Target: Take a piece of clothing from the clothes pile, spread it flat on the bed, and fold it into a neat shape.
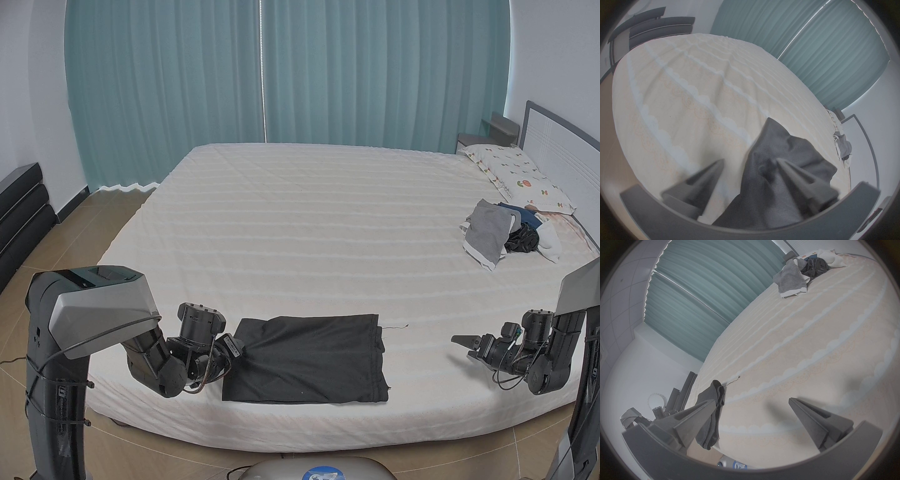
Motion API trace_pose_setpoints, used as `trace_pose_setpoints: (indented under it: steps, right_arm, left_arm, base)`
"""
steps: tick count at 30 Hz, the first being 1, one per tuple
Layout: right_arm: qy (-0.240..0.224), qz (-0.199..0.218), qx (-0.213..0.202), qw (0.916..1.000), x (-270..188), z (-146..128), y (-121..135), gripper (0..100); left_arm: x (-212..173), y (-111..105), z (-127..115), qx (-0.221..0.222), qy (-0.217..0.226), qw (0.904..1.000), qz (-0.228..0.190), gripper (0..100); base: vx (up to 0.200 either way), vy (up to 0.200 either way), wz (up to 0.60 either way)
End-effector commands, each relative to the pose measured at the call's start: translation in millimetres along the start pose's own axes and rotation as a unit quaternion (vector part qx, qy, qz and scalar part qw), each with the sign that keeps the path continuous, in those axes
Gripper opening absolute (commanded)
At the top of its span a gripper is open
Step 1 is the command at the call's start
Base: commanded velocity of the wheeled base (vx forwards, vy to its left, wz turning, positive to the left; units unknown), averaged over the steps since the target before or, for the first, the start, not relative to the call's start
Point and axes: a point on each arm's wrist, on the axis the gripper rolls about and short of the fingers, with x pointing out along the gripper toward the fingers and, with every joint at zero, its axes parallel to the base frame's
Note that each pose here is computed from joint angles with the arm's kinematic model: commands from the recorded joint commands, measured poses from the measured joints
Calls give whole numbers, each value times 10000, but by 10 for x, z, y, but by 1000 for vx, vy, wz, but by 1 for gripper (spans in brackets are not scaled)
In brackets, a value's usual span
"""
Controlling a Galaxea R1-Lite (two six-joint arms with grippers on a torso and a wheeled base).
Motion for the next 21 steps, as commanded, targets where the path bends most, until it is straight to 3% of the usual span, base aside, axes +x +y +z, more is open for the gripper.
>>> trace_pose_setpoints:
  steps: [1, 7, 12, 17, 21]
  right_arm:
    - [-23, 16, -10, 10000, -7, 12, 12, 100]
    - [-333, 61, -194, 9992, -46, 130, 96, 100]
    - [-1044, -22, -569, 9929, -129, 332, 331, 100]
    - [-1479, 189, -827, 9854, -384, 525, 611, 100]
    - [-1932, 441, -1221, 9725, -896, 555, 1012, 100]
  left_arm:
    - [-51, -34, 67, -133, -138, 9998, -42, 100]
    - [-212, -77, 330, -537, -547, 9967, -280, 100]
    - [-595, -128, 617, -667, -968, 9915, -552, 100]
    - [-874, -177, 760, -422, -1326, 9879, -683, 100]
    - [-1349, -227, 843, -2, -1910, 9793, -674, 100]
  base:
    - [0, 0, 0]
    - [0, 0, 0]
    - [0, 0, 0]
    - [0, 0, 0]
    - [0, 0, 0]
